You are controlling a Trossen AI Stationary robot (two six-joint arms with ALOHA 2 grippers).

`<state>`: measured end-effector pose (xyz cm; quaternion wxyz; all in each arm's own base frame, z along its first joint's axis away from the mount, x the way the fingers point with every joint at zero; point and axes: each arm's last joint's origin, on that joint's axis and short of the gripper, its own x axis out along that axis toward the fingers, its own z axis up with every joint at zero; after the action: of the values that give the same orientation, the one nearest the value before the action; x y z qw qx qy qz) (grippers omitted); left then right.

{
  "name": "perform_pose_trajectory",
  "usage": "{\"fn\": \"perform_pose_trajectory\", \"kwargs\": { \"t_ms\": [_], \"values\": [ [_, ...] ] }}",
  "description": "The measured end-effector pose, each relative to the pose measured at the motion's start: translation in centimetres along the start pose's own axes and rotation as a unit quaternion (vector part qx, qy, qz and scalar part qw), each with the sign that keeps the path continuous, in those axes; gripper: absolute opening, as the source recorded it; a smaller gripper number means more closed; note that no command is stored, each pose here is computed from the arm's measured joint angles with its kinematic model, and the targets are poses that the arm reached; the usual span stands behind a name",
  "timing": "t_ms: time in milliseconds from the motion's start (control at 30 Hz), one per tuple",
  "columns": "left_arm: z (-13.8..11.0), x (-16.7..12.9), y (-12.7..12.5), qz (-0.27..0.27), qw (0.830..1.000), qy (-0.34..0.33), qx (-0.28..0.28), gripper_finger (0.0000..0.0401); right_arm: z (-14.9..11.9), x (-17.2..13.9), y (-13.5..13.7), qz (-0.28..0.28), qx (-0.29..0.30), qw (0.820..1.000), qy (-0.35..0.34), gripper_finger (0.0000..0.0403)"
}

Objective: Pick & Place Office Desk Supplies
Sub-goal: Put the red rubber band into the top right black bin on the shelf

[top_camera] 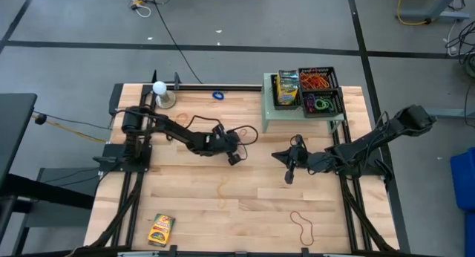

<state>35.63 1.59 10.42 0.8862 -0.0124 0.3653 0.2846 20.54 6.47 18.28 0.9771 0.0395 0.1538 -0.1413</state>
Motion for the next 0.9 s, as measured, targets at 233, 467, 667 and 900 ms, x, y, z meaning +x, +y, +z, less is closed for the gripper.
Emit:
{"fn": "perform_pose_trajectory", "kwargs": {
  "t_ms": [233,467,667,900],
  "values": [
    [-1.6,-3.8,1.5,0.017,0.995,-0.086,-0.044,0.0004,0.0,0.0,0.0,0.0,-0.001,1.0,0.001,0.0005],
    [-5.2,-5.3,3.9,-0.045,0.971,-0.195,-0.132,0.0006,0.0,0.1,-0.1,-0.001,0.003,1.0,-0.001,0.0005],
    [-3.7,-4.6,3.6,-0.084,0.971,-0.17,-0.148,0.0057,-0.3,0.7,0.0,-0.009,0.006,1.0,0.0,0.0005],
    [-1.0,-3.5,3.5,-0.054,0.984,-0.119,-0.118,0.0122,-0.7,1.8,-0.1,-0.019,0.011,1.0,-0.002,0.0005]
  ]
}}
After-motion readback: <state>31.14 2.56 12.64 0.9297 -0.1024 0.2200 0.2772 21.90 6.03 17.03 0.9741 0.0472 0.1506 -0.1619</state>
